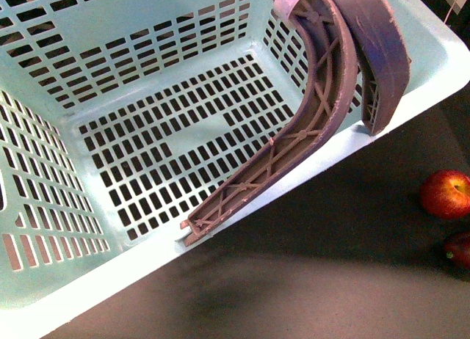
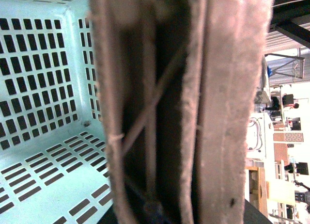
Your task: Pick apple with right arm and hold basket with left
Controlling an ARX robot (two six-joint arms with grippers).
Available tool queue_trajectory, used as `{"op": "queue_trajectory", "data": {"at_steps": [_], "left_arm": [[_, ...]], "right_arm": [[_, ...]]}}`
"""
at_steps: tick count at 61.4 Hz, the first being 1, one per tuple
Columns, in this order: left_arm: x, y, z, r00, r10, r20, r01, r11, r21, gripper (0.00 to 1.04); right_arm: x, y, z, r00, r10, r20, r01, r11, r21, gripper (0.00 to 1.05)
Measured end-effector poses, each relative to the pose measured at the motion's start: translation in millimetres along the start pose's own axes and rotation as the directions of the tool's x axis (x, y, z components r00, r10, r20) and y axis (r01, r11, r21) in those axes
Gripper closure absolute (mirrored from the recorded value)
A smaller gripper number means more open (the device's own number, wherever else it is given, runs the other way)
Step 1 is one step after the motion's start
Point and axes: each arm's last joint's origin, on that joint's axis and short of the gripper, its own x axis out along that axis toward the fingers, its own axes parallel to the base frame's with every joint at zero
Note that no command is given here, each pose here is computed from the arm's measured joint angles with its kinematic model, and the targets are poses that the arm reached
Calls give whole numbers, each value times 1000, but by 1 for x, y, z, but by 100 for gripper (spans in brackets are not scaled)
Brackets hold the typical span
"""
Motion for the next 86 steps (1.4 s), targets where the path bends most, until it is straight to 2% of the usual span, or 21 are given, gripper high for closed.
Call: {"op": "queue_trajectory", "data": {"at_steps": [14, 17, 18, 19, 25, 39, 50, 54, 60, 63, 69, 76, 86], "left_arm": [[0, 0, 0, 1000, 1, 2, -1, 1000, 0, 89], [0, 0, 0, 1000, 1, 3, -1, 1000, 0, 89], [0, 0, 0, 1000, 2, 5, -2, 1000, 0, 89], [0, 0, 0, 1000, 2, 5, -2, 1000, 0, 89], [-1, -1, 0, 1000, -6, -1, 6, 1000, 3, 89], [-1, -1, 1, 1000, -1, 9, 1, 1000, 7, 89], [-1, -1, 1, 1000, -3, 6, 3, 1000, 7, 89], [-1, -1, 1, 1000, -3, 7, 3, 1000, 7, 89], [-1, -1, 1, 1000, -3, 7, 3, 1000, 8, 89], [-1, -1, 1, 1000, -4, 6, 4, 1000, 8, 89], [-1, -1, 1, 1000, -3, 6, 3, 1000, 8, 89], [-1, -1, 1, 1000, -4, 6, 4, 1000, 8, 89], [-1, -1, 1, 1000, -3, 6, 3, 1000, 8, 89]], "right_arm": [[0, 0, -1, 1000, 16, -20, -15, 1000, 5, 9], [1, -1, -1, 966, 117, -230, -106, 993, 59, 9], [2, -1, -3, 927, 153, -342, -125, 987, 102, 9], [3, -2, -5, 901, 167, -401, -126, 984, 127, 9], [9, -5, -15, 835, 184, -519, -106, 979, 176, 9], [44, -20, -23, 811, 159, -563, -97, 986, 139, 9], [96, -38, -39, 788, 107, -606, -105, 994, 38, 9], [118, -46, -52, 764, 74, -641, -87, 996, 11, 9], [151, -58, -84, 695, 31, -718, -63, 998, -18, 9], [165, -63, -105, 646, 16, -763, -53, 998, -23, 9], [179, -68, -128, 593, -7, -805, -39, 998, -38, 9], [195, -72, -145, 565, -25, -825, -29, 998, -50, 9], [218, -75, -158, 549, -49, -834, -23, 997, -74, 9]]}}
